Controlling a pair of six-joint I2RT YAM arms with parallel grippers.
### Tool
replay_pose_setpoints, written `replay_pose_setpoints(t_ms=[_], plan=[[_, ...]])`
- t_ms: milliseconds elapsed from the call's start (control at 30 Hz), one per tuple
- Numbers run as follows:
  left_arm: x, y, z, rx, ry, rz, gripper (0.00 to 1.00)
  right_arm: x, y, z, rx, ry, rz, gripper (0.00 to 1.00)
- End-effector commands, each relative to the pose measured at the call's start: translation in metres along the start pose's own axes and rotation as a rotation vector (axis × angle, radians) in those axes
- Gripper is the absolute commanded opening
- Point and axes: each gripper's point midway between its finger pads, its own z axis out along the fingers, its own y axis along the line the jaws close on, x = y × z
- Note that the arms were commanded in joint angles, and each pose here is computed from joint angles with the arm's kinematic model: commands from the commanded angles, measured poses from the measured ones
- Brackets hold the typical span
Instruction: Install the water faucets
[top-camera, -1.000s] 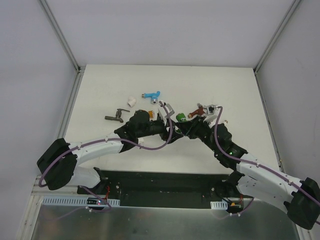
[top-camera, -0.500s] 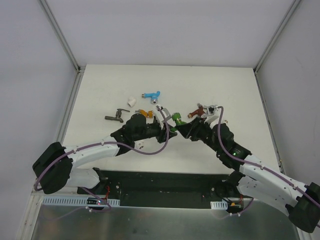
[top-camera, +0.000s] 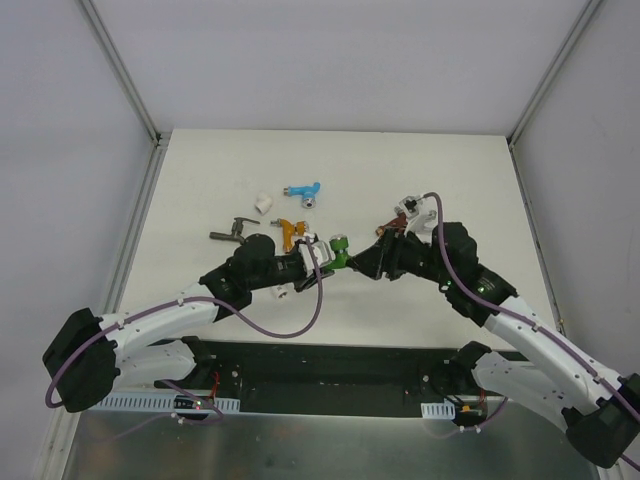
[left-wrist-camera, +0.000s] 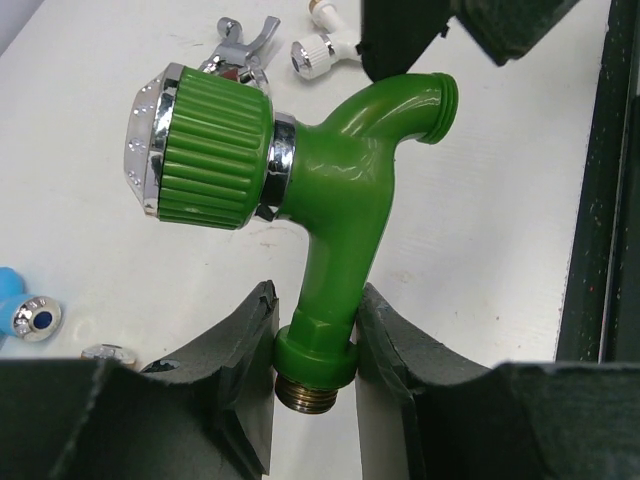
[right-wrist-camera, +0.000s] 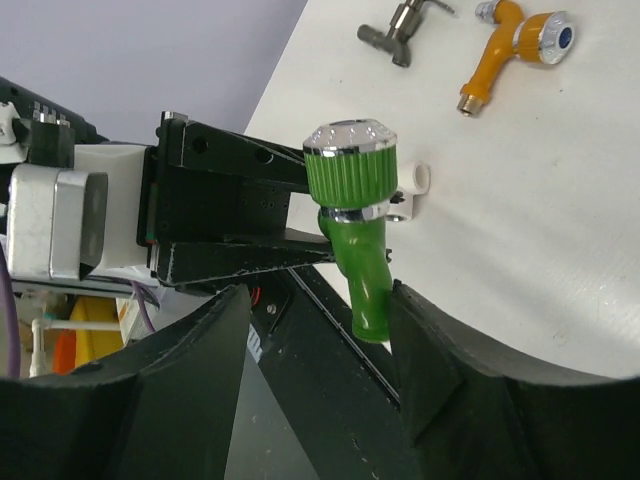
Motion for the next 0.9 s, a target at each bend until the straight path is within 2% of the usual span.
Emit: replay_pose_setpoints(t_ms=[0, 400, 767, 867], plan=[[-0.032, -0.004, 0.003, 0.072, -0.078, 0.139, 0.0, 0.008, 0.027, 0.002, -0.126, 0.12, -0.028, 0.6], [-0.065, -0.005, 0.008, 0.096, -0.195, 0.132, 0.0, 0.006, 0.019, 0.025, -0.138, 0.107, 0.0, 0.46], [-0.069, 0.001, 0.014, 0.066, -0.21, 0.108, 0.0, 0.01, 0.013, 0.033, -0.138, 0.107, 0.015, 0.37], [-0.068, 0.001, 0.015, 0.068, -0.209, 0.106, 0.0, 0.009, 0.012, 0.034, -0.136, 0.1, 0.007, 0.29]])
